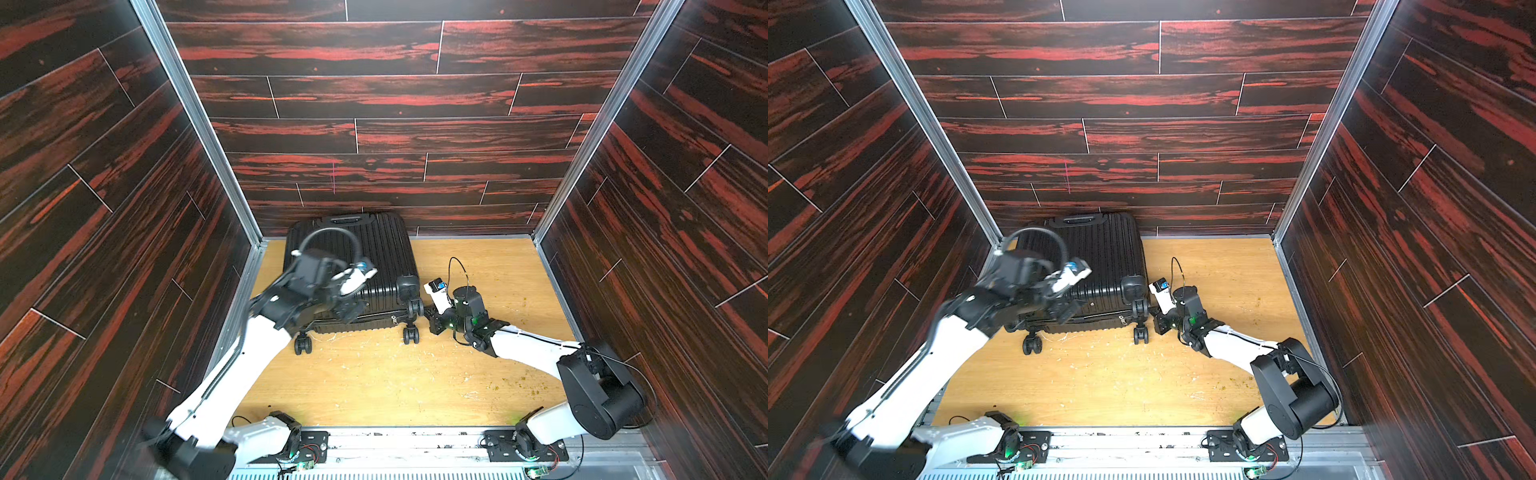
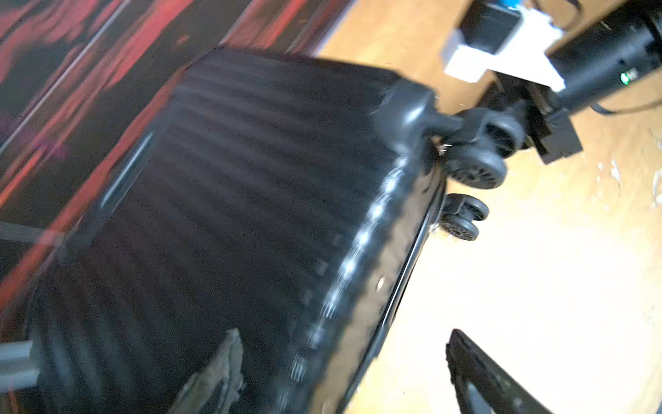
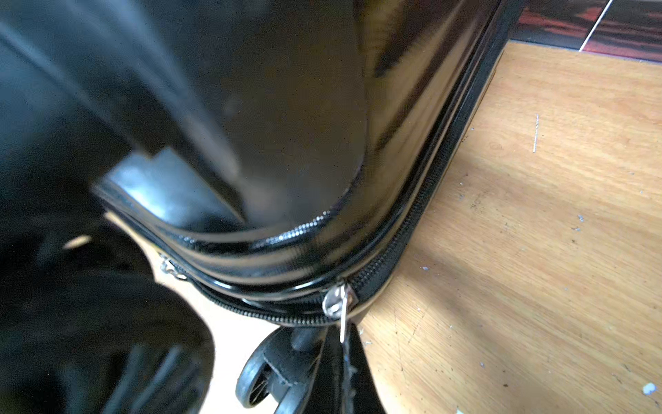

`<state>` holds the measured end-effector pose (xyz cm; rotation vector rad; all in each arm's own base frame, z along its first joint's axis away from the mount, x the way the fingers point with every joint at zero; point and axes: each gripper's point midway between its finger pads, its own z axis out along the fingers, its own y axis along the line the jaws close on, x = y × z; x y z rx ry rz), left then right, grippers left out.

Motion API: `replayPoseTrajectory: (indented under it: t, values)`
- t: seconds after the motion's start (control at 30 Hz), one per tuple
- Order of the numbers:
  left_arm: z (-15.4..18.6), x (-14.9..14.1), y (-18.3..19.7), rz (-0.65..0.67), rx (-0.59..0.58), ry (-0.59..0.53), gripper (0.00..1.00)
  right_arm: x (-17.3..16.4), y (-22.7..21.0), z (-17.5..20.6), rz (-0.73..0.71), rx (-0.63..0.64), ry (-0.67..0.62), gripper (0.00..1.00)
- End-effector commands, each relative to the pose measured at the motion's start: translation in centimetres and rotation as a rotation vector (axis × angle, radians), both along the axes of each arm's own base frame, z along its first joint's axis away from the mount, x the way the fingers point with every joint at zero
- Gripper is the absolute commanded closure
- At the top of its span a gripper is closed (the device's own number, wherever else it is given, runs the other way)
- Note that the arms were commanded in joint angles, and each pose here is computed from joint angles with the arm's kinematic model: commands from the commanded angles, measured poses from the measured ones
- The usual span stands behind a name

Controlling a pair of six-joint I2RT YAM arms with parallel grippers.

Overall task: Close the suitcase zippers
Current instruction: Zip the zipper on the suitcase.

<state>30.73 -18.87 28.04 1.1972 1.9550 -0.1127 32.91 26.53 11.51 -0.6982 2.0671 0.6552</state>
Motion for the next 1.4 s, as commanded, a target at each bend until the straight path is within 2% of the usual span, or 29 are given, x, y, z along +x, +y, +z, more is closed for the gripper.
replayPoseTrajectory:
  t: [0.0, 0.27, 0.53, 1.0, 1.17, 1.37]
  values:
    - [0.5, 1.1, -1.4, -0.085, 0.089, -0.066, 0.09, -0.1, 0.2, -0.6, 0.008, 0.003, 0.041, 1.0]
    - [-2.3, 2.8, -3.7, -0.175, 0.187, -0.007, 0.09, -0.5, 0.1, -0.4, 0.014, 0.003, 0.043, 1.0]
    - [-4.0, 4.1, -5.0, -0.196, 0.215, 0.04, 0.09, -0.9, 0.1, -0.1, 0.018, 0.017, 0.047, 1.0]
    - [-5.8, 8.3, -4.6, 0.007, 0.238, 0.001, 0.09, -2.3, 0.0, 0.4, 0.042, 0.054, 0.065, 1.0]
    - [-5.6, 9.9, -3.7, 0.109, 0.248, -0.044, 0.09, -3.2, 0.2, 0.6, 0.064, 0.088, 0.083, 1.0]
    - [-4.9, 12.1, -3.1, 0.245, 0.207, -0.121, 0.09, -4.5, 1.0, 1.0, 0.092, 0.147, 0.105, 1.0]
